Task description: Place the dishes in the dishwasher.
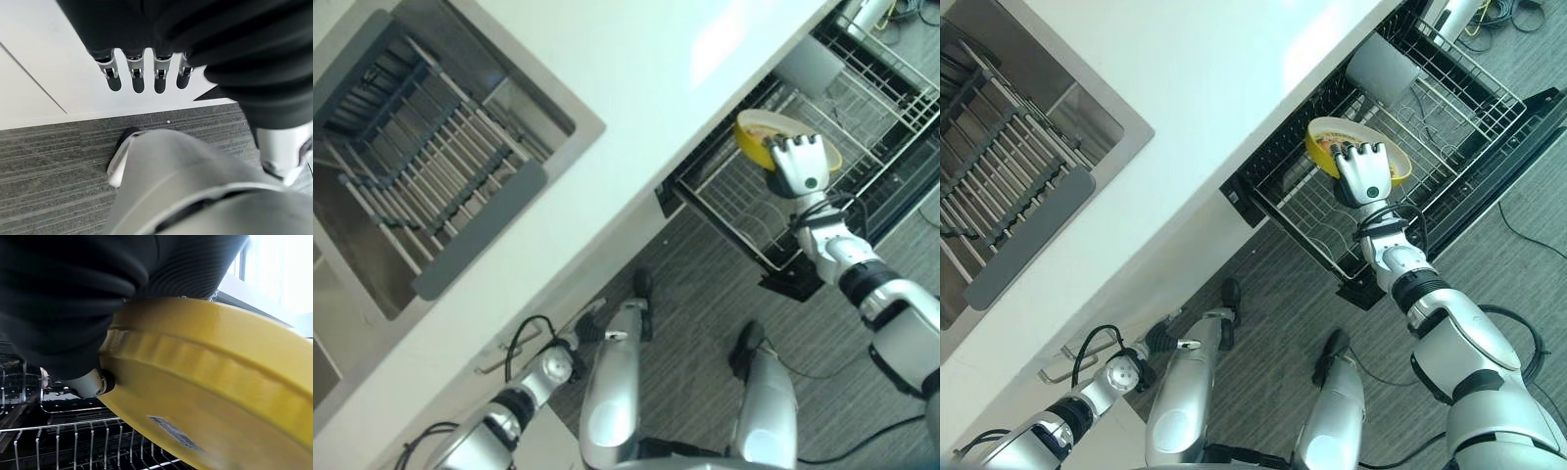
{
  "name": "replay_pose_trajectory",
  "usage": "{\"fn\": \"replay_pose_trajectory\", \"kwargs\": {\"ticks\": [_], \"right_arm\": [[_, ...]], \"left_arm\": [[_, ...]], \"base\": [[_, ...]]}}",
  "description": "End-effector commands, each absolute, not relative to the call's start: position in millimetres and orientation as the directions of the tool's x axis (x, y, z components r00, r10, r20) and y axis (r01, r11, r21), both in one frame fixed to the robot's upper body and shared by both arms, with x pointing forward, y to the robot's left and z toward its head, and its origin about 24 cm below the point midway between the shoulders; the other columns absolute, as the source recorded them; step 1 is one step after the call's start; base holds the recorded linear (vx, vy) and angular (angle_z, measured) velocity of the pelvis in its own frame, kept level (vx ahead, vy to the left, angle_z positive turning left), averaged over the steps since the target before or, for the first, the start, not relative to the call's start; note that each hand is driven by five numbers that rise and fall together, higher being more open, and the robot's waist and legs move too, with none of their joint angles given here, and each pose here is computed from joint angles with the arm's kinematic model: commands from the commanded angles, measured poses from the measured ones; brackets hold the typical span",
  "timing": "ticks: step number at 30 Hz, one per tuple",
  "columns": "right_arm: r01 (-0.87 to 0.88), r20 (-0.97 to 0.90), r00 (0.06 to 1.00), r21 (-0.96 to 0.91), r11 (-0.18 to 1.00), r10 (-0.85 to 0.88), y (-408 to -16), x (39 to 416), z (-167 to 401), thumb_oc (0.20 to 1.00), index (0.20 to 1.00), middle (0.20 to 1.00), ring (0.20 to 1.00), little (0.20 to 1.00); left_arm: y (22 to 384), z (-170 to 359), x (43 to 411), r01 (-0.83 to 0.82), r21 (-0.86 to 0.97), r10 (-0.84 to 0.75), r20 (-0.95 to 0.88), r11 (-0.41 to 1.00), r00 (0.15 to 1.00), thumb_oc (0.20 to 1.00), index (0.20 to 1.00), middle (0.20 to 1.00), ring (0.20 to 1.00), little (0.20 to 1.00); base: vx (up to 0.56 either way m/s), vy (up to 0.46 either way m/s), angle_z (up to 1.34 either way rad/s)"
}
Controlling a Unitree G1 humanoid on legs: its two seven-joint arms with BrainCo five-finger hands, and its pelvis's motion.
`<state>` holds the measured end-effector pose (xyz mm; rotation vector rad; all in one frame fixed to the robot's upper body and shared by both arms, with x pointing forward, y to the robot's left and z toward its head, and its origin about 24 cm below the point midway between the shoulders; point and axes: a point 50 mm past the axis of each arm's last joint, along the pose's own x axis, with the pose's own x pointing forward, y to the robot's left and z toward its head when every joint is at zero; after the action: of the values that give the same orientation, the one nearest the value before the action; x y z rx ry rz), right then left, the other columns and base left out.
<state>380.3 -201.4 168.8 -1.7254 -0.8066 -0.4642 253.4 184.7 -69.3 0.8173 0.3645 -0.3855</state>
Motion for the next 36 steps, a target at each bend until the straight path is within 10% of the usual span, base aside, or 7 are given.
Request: {"fn": "replay_pose_trajectory", "kwargs": {"ticks": [1, 19, 21, 22, 36], "right_arm": [[0.837, 0.776, 0.546, -0.522, -0.163, 0.316, -200.8, 384.9, 217.2, 0.200, 0.200, 0.200, 0.200, 0.200], [0.895, 0.860, 0.444, -0.411, -0.175, 0.250, -205.3, 387.3, 241.9, 0.200, 0.200, 0.200, 0.200, 0.200], [0.890, 0.873, 0.444, -0.406, -0.207, 0.201, -212.9, 386.9, 242.5, 0.545, 0.545, 0.545, 0.545, 0.545], [0.871, 0.866, 0.475, -0.436, -0.228, 0.157, -218.7, 387.5, 239.8, 1.000, 1.000, 1.000, 1.000, 1.000], [0.786, 0.787, 0.617, -0.614, -0.076, 0.029, -214.4, 395.2, 220.7, 1.000, 1.000, 1.000, 1.000, 1.000]], "left_arm": [[159.4, -80.6, 238.8, 0.538, 0.604, -0.279, -0.472, 0.588, 0.836, 1.000, 1.000, 1.000, 1.000, 1.000], [139.6, -69.5, 239.6, 0.503, 0.609, -0.358, -0.353, 0.613, 0.864, 1.000, 1.000, 1.000, 1.000, 1.000], [139.1, -70.3, 238.4, 0.497, 0.605, -0.352, -0.351, 0.622, 0.868, 1.000, 1.000, 1.000, 1.000, 1.000], [139.4, -70.6, 237.7, 0.493, 0.604, -0.348, -0.349, 0.626, 0.870, 1.000, 1.000, 1.000, 1.000, 1.000], [143.0, -74.0, 237.6, 0.493, 0.499, -0.326, -0.386, 0.713, 0.863, 1.000, 1.000, 1.000, 1.000, 1.000]], "base": [[-0.05, 0.006, 0.04], [-0.04, 0.015, -0.02], [0.00, 0.000, 0.00], [0.00, 0.000, 0.00], [0.00, 0.000, 0.00]]}}
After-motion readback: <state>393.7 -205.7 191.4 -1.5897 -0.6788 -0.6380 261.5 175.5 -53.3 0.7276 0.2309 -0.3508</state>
